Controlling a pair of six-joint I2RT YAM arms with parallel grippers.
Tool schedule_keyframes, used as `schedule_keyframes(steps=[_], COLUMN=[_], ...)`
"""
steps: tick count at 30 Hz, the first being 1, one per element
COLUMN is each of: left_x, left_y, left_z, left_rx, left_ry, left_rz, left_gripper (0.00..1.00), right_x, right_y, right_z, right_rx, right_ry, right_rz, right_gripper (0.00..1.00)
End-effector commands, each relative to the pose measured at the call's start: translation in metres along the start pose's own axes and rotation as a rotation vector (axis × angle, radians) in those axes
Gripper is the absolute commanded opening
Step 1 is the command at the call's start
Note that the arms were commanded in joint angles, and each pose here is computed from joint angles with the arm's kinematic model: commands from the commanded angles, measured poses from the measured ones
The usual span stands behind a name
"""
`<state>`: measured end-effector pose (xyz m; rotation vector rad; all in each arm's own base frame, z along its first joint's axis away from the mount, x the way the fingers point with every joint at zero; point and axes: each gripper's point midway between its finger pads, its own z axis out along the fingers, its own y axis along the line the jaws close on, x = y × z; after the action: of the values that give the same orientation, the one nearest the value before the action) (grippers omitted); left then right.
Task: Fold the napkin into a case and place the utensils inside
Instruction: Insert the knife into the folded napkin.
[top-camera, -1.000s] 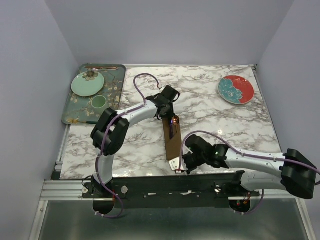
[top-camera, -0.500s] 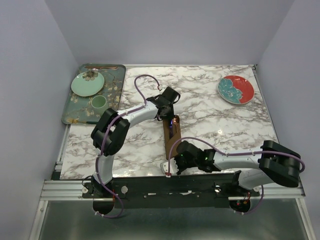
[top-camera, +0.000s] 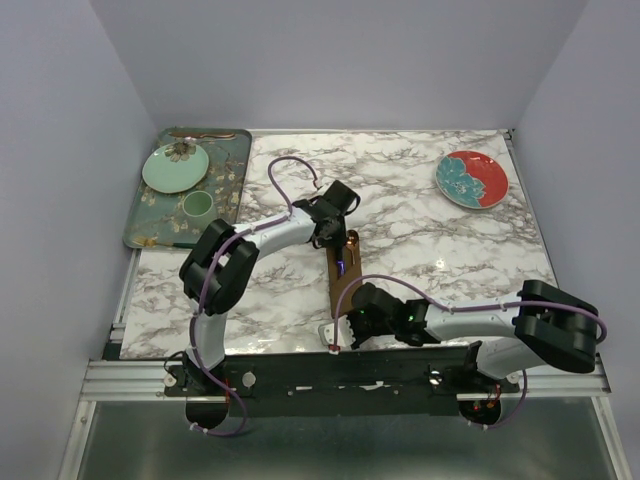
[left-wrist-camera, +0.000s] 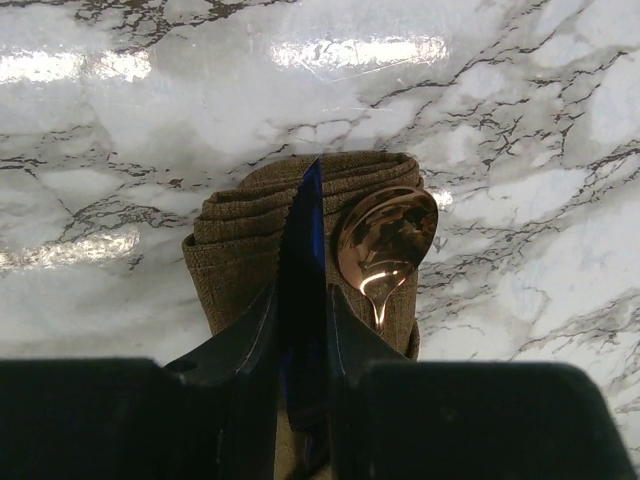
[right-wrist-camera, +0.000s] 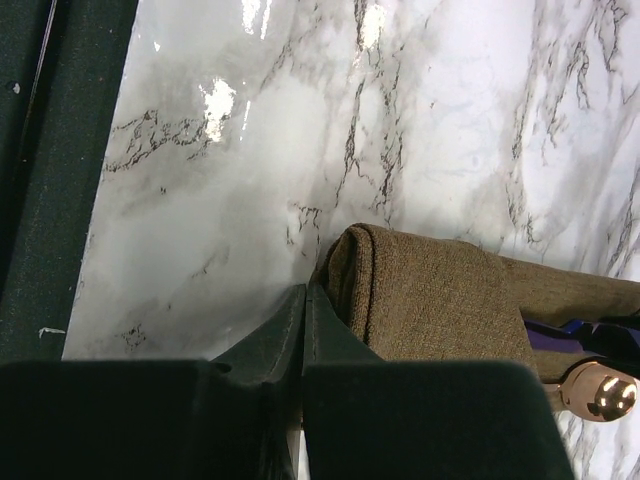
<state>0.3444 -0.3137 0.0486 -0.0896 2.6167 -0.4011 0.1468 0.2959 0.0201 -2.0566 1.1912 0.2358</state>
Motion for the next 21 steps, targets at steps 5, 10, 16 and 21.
schedule_keyframes(steps=[5, 10, 16, 21], left_x=[0.015, 0.027, 0.035, 0.041], left_y=[-0.005, -0.005, -0.006, -0.004], left_z=[-0.022, -0.022, -0.021, -0.019], left_rx=[0.018, 0.012, 0.014, 0.009], left_ry=[0.039, 0.065, 0.085, 0.104], left_rz=[-0.012, -0.012, -0.009, -0.016], left_gripper=[0.0, 0.0, 0.0, 0.01], right_x=[0.009, 0.01, 0.01, 0.01], right_y=[-0.003, -0.002, -0.005, -0.005], right_z=[0.004, 0.004, 0.005, 0.005], right_rx=[0.014, 0.013, 0.022, 0.021], right_ry=[0.059, 0.063, 0.066, 0.067], right_rz=[0.015, 0.014, 0.015, 0.015], right_gripper=[0.09, 0.09, 0.08, 0.08])
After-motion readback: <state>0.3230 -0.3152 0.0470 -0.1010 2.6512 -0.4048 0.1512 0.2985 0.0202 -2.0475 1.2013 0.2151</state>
